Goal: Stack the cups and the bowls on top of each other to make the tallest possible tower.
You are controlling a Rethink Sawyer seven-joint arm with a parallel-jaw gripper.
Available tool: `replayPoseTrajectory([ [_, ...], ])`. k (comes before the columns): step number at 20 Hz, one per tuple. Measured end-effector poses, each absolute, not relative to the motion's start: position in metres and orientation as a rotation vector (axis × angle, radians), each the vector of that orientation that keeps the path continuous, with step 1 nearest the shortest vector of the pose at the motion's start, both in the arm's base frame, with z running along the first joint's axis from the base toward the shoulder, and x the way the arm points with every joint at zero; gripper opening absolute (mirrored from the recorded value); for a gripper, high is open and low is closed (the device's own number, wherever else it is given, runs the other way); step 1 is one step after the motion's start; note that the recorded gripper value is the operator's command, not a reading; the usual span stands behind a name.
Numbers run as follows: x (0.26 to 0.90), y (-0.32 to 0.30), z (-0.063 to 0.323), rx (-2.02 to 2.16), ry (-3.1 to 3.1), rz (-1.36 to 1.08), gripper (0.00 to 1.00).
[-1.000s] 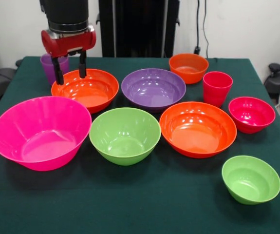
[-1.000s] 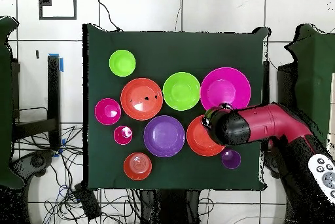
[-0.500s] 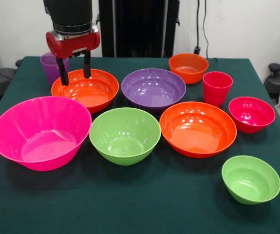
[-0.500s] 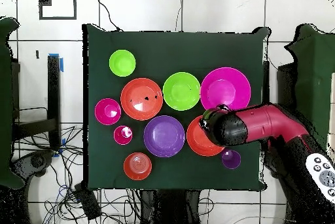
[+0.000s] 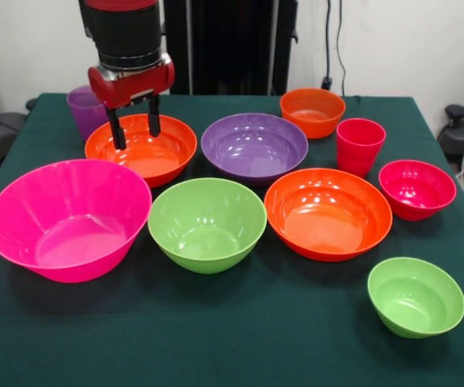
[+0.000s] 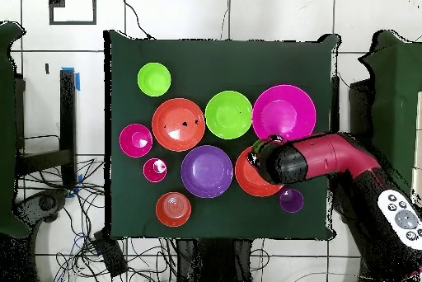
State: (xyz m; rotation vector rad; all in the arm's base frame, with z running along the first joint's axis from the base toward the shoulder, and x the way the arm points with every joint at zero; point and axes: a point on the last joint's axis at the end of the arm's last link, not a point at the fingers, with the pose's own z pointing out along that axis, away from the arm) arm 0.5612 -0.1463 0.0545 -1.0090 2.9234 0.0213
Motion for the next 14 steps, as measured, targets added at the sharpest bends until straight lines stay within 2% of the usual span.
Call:
replayPoseTrajectory([
  [14,0.5628,-0.1508,0.0595,-1.012,2.918,-0.004,1.00],
])
